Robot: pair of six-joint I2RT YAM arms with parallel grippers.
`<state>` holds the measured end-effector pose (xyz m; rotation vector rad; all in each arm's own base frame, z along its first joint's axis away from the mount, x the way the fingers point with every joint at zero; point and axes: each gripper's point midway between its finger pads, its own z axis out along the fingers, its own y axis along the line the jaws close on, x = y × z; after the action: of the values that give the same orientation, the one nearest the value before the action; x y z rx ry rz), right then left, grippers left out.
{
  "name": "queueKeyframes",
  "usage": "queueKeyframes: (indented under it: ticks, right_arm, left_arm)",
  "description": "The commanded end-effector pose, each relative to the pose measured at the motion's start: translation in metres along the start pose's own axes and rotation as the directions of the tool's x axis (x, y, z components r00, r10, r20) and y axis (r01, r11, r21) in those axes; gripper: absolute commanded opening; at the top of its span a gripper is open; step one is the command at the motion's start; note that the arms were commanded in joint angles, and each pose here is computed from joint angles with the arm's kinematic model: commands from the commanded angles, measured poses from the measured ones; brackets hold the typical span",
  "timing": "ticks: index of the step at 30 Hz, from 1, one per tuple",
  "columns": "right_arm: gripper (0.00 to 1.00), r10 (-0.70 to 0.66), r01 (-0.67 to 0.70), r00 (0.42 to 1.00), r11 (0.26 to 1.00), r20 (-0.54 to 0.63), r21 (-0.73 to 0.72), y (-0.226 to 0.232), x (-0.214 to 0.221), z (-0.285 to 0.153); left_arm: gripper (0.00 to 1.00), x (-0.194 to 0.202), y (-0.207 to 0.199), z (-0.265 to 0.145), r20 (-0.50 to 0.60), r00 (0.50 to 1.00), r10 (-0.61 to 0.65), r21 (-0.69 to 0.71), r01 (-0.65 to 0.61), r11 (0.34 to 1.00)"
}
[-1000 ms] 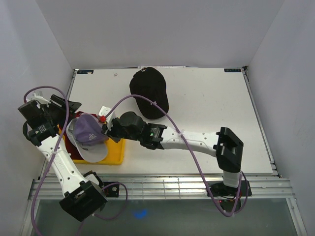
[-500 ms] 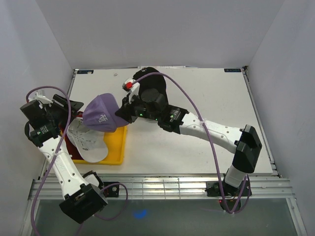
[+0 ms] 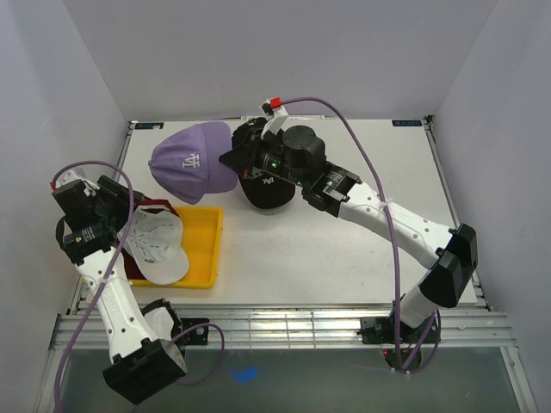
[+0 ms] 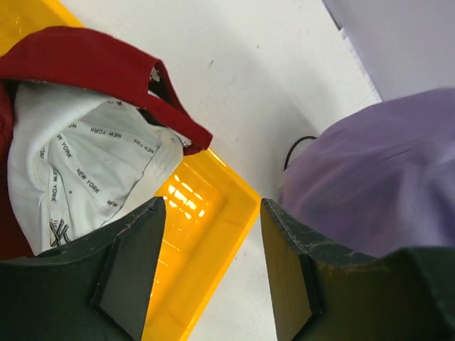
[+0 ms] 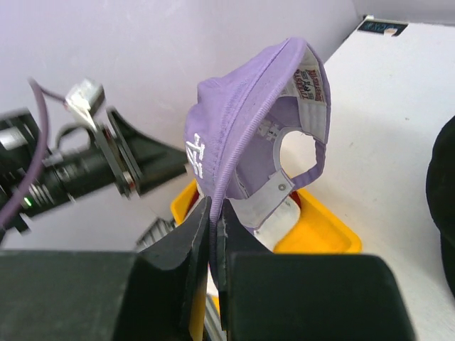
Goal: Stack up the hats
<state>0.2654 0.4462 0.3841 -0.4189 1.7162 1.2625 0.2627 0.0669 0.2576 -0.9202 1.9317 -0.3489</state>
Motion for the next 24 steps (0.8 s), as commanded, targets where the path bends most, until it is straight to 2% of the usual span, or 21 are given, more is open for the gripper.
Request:
queueKeyframes:
  ticks: [1,3,6,7,9,13,16,24]
  right_arm:
    - [0.08,0.145,-0.139,0.944,0.989,0.296,-0.039,0.024,-0.093,-0.015]
    - [0.08,0.184,-0.185,0.911,0.982,0.37,-0.034,0.017,-0.111,-0.02]
    - [0.08,0.255,-0.283,0.829,0.959,0.497,-0.019,0.002,-0.14,-0.03]
    - [0.08,0.268,-0.323,0.798,0.946,0.54,0.007,-0.013,-0.143,-0.032]
    - [0.08,0.33,-0.391,0.718,0.92,0.612,-0.037,-0.02,-0.157,-0.042]
    - [0.08,0.367,-0.498,0.572,0.866,0.734,-0.044,-0.05,-0.17,-0.057]
    - [0.08,0.358,-0.536,0.497,0.843,0.79,-0.045,-0.064,-0.177,-0.062]
    - [0.08,0.424,-0.62,0.415,0.779,0.805,-0.091,-0.108,-0.163,-0.052]
  left_arm:
    - [0.66,0.017,0.015,0.001,-0.01,1.0,0.02,-0.069,-0.021,0.997]
    - [0.66,0.028,0.013,0.003,-0.036,0.999,0.034,-0.06,-0.036,0.998]
    - [0.65,0.044,0.011,0.008,-0.079,0.995,0.053,-0.044,-0.057,0.997]
    - [0.65,0.048,0.011,0.009,-0.088,0.994,0.062,-0.042,-0.066,0.997]
    - [0.65,0.055,0.007,0.012,-0.111,0.99,0.084,-0.026,-0.087,0.996]
    - [0.65,0.068,0.002,0.016,-0.151,0.982,0.117,-0.002,-0.118,0.993]
    - [0.65,0.078,0.001,0.019,-0.171,0.976,0.138,0.013,-0.138,0.99]
    - [0.65,0.099,-0.002,0.021,-0.215,0.964,0.159,0.066,-0.148,0.987]
